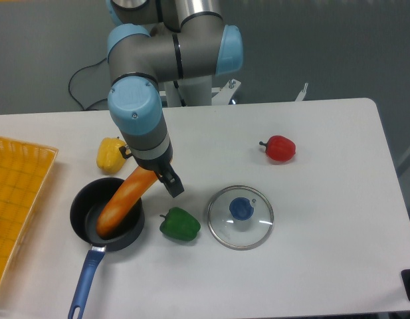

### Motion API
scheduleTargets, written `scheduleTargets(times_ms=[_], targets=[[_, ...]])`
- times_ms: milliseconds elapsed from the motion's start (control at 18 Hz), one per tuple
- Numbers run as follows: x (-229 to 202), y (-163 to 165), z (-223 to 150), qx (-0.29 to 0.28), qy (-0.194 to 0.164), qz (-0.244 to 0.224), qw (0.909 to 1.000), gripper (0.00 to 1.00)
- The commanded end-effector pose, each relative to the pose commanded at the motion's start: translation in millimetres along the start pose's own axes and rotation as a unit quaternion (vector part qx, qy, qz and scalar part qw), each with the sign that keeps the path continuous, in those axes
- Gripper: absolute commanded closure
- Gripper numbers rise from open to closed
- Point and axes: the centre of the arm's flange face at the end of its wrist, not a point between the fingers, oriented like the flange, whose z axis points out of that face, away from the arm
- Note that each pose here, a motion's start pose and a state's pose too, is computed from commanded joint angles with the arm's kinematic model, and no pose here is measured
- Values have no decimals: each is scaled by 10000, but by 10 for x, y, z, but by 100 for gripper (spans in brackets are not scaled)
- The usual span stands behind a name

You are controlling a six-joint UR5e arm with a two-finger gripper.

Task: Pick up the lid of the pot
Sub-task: 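Raise the gripper away from the bread loaf in the black pan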

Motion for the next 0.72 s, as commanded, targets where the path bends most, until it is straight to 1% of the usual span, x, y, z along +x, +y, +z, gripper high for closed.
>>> scheduleTargets(times_ms=[167, 389, 500, 611, 667, 722], targets=[[-1, -2, -1, 10, -4, 0, 10000, 0], [-3, -14, -10, 311, 137, -54, 9994, 0], [14, -16, 54, 317, 199, -61, 9993, 0], [50, 17, 128, 362, 103, -99, 9992, 0], [53, 47, 109, 469, -107, -144, 9987, 0], [67, 71, 159, 541, -149, -203, 9982, 0]])
